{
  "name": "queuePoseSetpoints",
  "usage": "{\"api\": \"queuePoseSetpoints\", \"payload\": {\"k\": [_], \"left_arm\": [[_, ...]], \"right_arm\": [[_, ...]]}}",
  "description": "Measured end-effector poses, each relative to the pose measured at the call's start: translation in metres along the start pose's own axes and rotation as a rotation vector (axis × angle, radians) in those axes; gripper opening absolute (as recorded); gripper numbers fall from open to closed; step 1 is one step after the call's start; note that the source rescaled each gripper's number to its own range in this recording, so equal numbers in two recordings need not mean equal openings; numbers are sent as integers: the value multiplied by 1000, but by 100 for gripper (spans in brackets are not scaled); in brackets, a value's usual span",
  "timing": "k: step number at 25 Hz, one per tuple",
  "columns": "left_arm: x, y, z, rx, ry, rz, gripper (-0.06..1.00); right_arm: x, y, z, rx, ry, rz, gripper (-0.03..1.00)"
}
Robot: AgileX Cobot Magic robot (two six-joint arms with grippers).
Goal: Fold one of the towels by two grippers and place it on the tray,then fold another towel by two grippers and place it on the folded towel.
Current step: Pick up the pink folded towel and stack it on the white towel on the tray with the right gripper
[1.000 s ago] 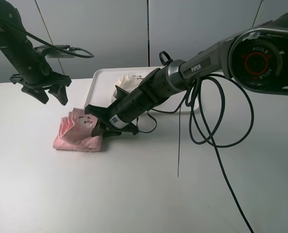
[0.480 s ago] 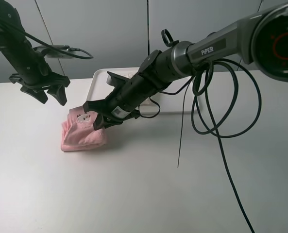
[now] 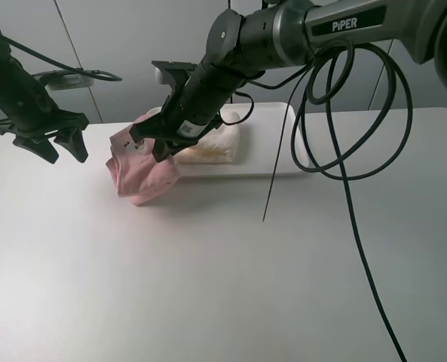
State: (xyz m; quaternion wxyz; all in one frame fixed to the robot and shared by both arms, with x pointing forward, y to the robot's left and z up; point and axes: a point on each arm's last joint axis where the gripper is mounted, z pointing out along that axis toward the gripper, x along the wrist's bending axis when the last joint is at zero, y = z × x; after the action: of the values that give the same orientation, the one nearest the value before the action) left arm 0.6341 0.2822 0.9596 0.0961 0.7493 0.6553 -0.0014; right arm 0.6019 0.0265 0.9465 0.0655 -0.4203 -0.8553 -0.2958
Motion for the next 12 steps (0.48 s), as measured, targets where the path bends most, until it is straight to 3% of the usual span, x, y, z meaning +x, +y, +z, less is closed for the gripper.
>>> {"api": "queuePoseSetpoints", "payload": {"k": [8,12], "left_arm": [[0,3,-7,-26,-5,5,80],[0,3,-7,-28,-4,5,80]], "right_arm": [[-28,39,-44,-123,-17,92,7],[-44,46,-57,-182,59,207,7]]}}
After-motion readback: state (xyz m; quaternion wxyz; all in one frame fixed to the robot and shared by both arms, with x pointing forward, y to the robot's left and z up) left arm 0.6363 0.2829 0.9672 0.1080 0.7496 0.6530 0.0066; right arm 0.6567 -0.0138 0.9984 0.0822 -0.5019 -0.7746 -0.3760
